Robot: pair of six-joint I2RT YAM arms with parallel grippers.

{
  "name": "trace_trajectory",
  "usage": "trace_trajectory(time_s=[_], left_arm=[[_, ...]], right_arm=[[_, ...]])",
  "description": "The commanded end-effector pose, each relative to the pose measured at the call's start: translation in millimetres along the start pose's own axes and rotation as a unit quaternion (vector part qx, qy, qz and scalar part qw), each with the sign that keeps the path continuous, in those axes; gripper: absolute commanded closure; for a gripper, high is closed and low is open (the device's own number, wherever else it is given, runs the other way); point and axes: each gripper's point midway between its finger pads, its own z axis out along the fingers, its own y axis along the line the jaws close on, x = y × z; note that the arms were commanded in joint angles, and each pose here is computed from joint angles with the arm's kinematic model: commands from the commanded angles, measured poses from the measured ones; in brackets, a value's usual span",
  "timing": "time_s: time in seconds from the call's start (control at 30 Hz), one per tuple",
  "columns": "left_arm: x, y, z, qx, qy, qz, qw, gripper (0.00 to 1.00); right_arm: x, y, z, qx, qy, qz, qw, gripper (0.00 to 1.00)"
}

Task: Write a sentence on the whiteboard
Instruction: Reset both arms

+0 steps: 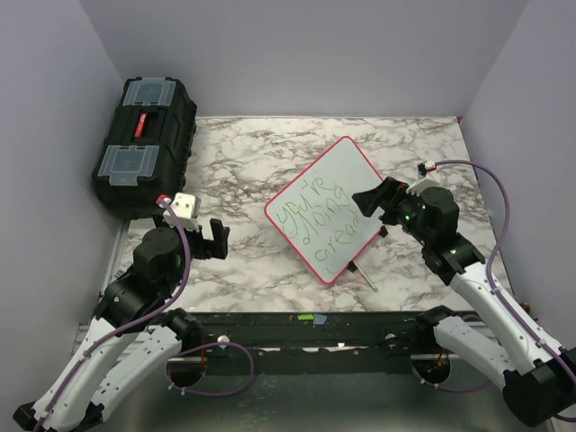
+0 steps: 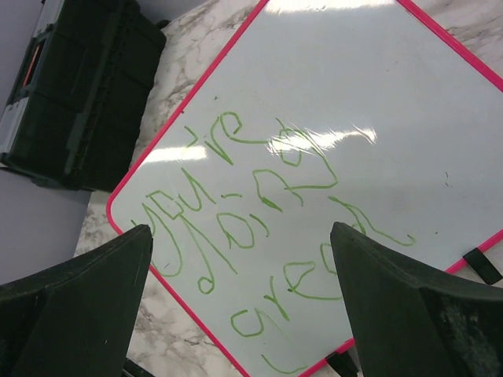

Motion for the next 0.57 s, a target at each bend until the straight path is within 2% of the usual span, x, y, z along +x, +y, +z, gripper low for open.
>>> trace_trajectory(time_s=[0.0,0.53], left_arm=[[-9,1,-2,0.005,-0.048,-0.008,0.999,0.01],[-5,9,-3,-0.013,-0.060,-0.014,0.998,0.01]], right_arm=[[-7,0,1,-0.004,-0.022,-0.018,1.000,0.03],[-8,-7,14,0.012,-0.019,-0.034,0.999,0.00]])
